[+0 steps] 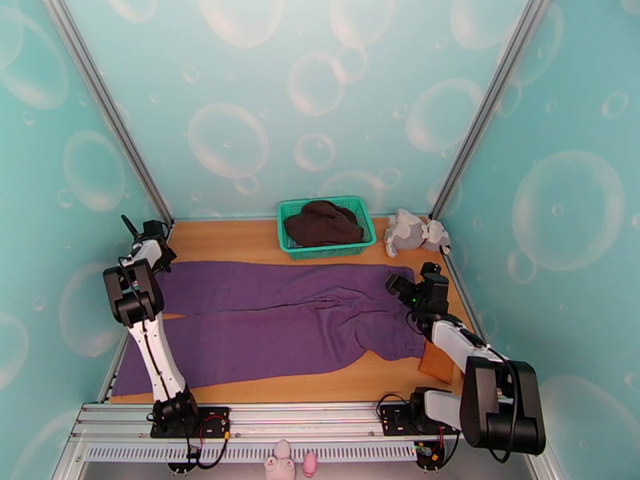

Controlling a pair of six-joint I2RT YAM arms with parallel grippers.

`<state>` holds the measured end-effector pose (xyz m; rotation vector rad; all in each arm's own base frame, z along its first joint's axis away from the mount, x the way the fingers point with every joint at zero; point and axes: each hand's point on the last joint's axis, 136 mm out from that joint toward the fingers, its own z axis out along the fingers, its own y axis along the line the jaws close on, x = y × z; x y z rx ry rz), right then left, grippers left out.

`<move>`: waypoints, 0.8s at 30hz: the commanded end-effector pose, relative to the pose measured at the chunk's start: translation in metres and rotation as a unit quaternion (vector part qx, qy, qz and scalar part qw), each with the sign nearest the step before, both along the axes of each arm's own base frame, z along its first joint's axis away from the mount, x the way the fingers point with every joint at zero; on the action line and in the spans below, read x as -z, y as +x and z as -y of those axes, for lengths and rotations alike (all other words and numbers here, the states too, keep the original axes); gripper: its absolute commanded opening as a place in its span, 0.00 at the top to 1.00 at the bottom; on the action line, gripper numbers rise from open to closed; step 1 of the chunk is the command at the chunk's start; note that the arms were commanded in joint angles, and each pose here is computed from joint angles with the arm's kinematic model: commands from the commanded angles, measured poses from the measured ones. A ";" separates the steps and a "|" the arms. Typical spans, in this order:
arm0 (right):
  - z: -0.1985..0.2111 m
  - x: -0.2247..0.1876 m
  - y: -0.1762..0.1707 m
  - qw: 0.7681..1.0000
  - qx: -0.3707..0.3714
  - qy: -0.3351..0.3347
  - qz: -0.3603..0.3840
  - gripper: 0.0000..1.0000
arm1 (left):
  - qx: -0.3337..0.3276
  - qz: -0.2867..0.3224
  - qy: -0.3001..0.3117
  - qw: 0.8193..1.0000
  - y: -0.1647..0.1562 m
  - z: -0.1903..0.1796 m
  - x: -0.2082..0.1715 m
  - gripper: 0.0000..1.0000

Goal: Fold and stack the trousers

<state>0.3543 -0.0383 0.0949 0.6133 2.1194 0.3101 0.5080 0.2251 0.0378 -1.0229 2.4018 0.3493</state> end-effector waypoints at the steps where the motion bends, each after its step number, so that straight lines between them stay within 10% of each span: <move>1: 0.012 -0.005 0.005 0.999 0.030 0.014 0.000 0.05 | 0.017 0.081 -0.001 0.997 0.009 0.017 -0.068 1.00; 24: -0.118 0.067 -0.027 0.982 -0.115 0.080 -0.127 0.08 | 0.018 0.284 0.020 0.958 -0.075 0.063 -0.209 1.00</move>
